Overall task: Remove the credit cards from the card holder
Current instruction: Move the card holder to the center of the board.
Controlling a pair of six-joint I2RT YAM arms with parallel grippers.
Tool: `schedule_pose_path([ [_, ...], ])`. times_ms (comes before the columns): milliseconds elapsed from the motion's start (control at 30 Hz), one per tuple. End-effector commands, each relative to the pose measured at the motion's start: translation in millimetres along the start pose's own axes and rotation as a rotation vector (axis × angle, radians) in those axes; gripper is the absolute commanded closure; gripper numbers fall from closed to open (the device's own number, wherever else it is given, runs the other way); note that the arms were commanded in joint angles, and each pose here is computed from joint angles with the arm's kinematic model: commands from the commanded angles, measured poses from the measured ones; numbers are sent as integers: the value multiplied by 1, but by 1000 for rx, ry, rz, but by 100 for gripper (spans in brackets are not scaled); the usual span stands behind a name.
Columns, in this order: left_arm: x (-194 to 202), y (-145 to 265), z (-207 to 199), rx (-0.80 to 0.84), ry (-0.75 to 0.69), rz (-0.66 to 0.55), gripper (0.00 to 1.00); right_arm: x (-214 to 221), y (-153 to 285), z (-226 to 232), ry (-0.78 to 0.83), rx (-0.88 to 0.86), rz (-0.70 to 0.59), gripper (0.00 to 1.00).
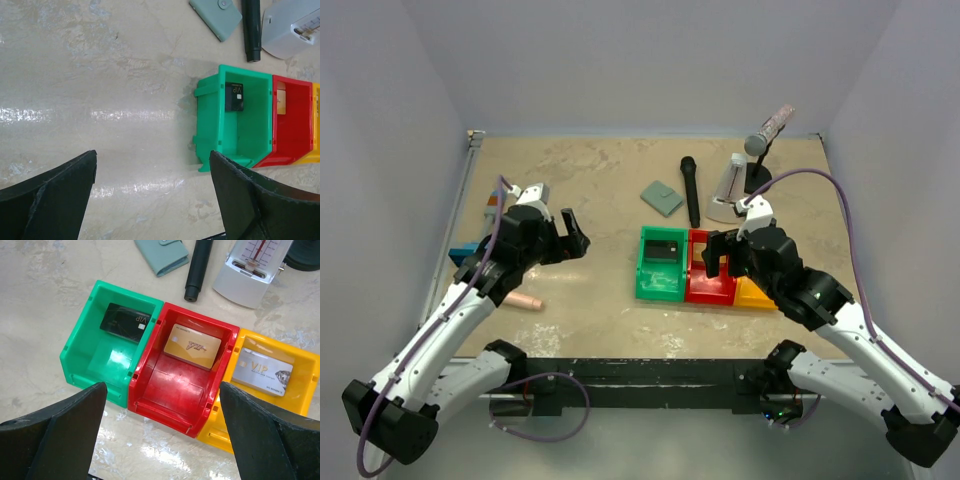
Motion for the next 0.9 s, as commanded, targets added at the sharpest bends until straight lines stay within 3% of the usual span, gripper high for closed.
schedule_pose_path([
  [0, -4, 4, -1, 15, 23, -34, 0, -13, 7, 6, -9, -36, -30, 1],
  [167, -4, 12, -1, 62, 2, -87, 0, -12, 7, 5, -10, -35, -31, 1],
  [600, -10, -2, -4, 41, -10, -71, 0, -16, 9, 7, -13, -48, -39, 1],
  [867, -40, -43, -29, 118, -6, -22, 8, -12, 8, 7, -7, -51, -14, 1],
])
Point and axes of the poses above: each gripper's point midway between its finger pads, its own y axis back along the fingers, its own z axis along the line the jaws close on, x = y × z, the point moved 8 cm from there along y, back along the fingers, and after that the axes turned 9 degrees about -y, right-handed, at the moved point
